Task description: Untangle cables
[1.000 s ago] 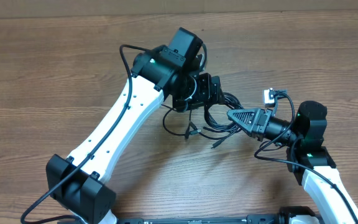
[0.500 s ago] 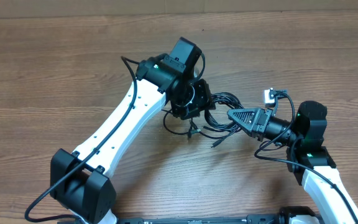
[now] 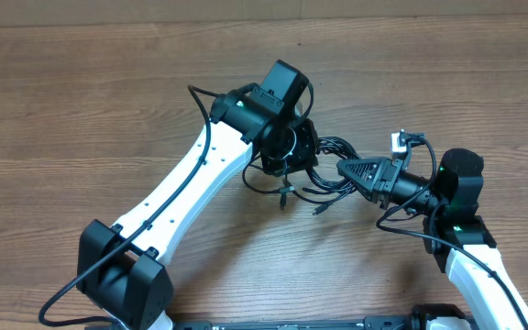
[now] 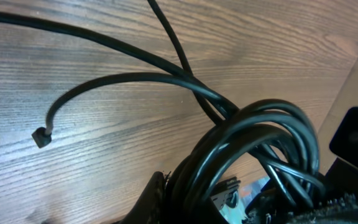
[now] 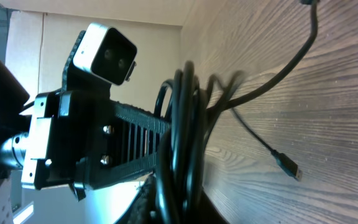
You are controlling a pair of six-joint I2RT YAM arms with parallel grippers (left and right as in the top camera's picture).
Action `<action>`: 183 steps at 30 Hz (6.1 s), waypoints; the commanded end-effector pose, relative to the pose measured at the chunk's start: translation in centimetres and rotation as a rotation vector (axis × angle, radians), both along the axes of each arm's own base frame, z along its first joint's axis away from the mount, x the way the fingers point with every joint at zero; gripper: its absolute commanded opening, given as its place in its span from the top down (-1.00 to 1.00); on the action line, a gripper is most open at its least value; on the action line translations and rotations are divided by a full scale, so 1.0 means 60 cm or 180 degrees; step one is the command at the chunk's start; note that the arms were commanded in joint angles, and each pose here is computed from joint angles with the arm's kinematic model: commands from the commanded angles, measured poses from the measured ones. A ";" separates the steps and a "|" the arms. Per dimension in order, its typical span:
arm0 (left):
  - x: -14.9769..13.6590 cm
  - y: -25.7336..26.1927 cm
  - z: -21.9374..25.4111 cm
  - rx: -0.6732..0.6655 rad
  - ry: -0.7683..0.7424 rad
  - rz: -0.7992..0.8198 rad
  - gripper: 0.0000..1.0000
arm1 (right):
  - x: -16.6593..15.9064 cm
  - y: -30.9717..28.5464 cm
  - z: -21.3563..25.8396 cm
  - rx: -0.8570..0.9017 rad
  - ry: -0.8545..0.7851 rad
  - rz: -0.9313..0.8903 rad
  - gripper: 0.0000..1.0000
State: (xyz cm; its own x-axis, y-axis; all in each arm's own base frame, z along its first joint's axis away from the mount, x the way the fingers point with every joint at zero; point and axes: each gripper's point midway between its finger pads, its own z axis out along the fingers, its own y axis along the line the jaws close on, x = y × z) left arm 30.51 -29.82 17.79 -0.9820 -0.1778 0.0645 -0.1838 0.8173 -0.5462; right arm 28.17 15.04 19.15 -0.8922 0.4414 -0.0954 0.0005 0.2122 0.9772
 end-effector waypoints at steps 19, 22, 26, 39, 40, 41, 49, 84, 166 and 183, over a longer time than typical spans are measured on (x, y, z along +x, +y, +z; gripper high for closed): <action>0.081 0.119 0.001 -0.0228 0.0604 0.1171 0.91 | 0.011 0.002 -0.003 -0.0489 -0.0658 0.0042 -0.09; 0.079 0.117 0.001 -0.0226 0.0593 0.1138 0.92 | 0.006 0.023 0.008 -0.0489 -0.0808 0.0139 -0.11; 0.075 0.112 -0.003 -0.0147 0.0548 0.1112 0.92 | 0.015 0.046 0.004 -0.0653 -0.0893 0.0021 -0.12; 0.052 0.078 -0.013 0.0083 0.0431 0.1000 0.92 | 0.015 0.101 0.004 -0.0668 -0.0772 -0.0180 0.35; 0.052 0.078 -0.013 0.0080 0.0455 0.1037 0.92 | 0.015 0.103 0.002 -0.0657 -0.0730 -0.0178 0.38; 0.054 0.078 -0.013 0.0067 0.0483 0.1103 0.91 | 0.012 0.108 -0.002 -0.0639 -0.0666 -0.0158 0.40; 0.071 0.083 -0.008 0.0022 0.0253 0.0901 0.92 | 0.001 0.105 -0.053 -0.0841 -0.0302 -0.0126 0.92; 0.066 0.068 -0.020 0.0714 -0.1531 -0.1825 0.91 | 0.020 0.046 0.038 -0.2135 -0.2000 -0.0269 0.06; 0.112 0.236 -0.040 0.1945 -0.0858 0.0500 0.92 | -0.011 0.063 -0.045 -0.2096 -0.1349 0.0213 0.19; 0.081 0.153 -0.042 0.1438 -0.0811 -0.0039 0.92 | 0.059 0.057 -0.065 -0.2854 -0.1864 -0.0141 0.24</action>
State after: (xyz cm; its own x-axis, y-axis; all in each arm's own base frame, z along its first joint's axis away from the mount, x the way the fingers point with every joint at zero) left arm 35.82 -19.45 15.22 -0.9467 -0.1740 -0.2711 -0.1398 0.9801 -0.1406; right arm 30.00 19.84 15.48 -0.6249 0.0314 -0.7801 -0.4612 0.7913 0.4014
